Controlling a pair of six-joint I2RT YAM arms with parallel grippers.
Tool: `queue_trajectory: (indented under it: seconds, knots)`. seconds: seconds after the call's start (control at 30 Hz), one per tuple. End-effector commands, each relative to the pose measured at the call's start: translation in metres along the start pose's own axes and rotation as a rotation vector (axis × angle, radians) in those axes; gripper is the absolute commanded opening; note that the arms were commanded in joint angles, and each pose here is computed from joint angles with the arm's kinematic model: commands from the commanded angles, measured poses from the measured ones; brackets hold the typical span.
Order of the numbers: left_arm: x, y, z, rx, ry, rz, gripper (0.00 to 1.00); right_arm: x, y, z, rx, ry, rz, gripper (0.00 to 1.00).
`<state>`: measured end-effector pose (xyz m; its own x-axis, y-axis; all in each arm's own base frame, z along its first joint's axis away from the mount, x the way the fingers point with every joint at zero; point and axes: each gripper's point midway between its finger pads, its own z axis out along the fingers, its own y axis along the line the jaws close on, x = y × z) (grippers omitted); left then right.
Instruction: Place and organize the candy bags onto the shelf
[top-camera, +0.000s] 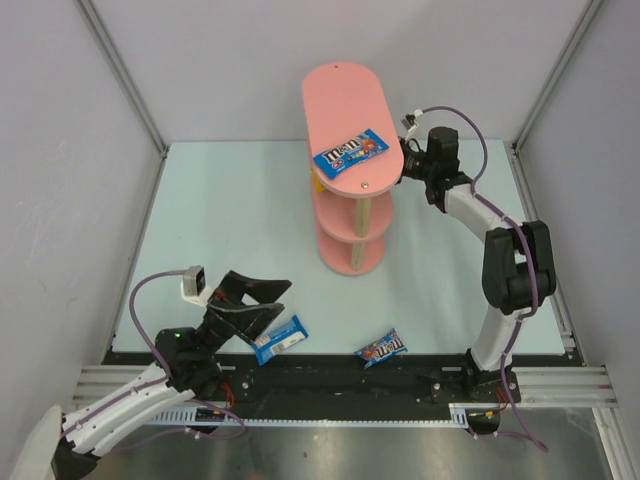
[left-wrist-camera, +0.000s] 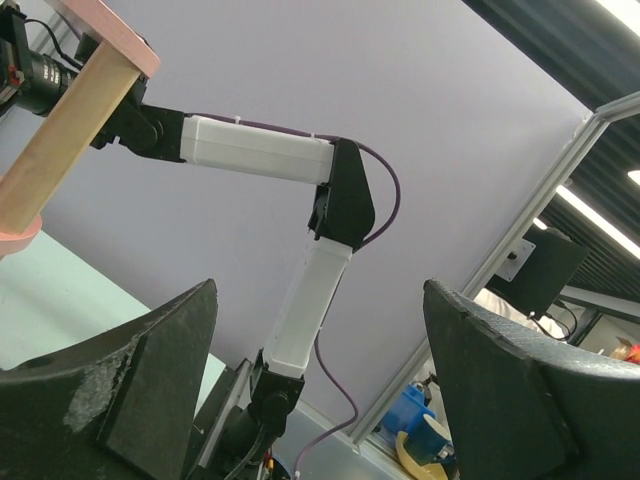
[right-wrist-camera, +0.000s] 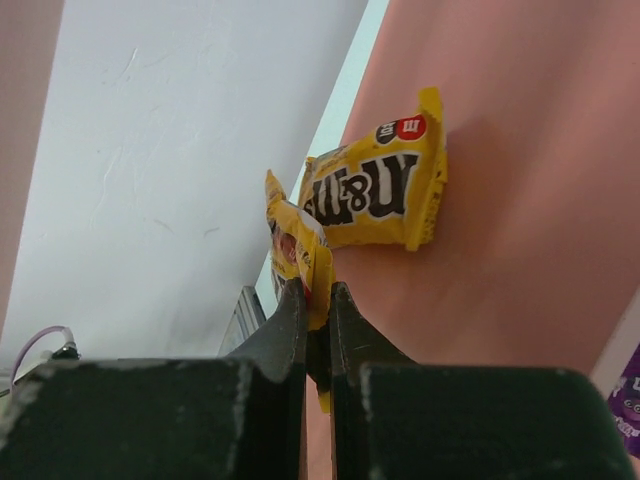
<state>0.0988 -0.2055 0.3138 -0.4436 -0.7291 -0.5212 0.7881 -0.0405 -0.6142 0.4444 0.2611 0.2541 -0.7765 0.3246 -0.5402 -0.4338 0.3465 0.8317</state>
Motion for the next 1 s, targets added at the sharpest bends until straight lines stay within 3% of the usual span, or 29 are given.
queue_trajectory:
  seconds: [0.0, 0.97]
  knots:
    - [0.023, 0.038, -0.018, -0.092, 0.034, 0.01, 0.88, -0.019, 0.005, 0.005, -0.009, -0.042, -0.061, 0.0]
    - [0.024, 0.044, -0.022, -0.11, 0.03, 0.01, 0.88, -0.055, -0.016, 0.006, -0.012, -0.073, -0.074, 0.0]
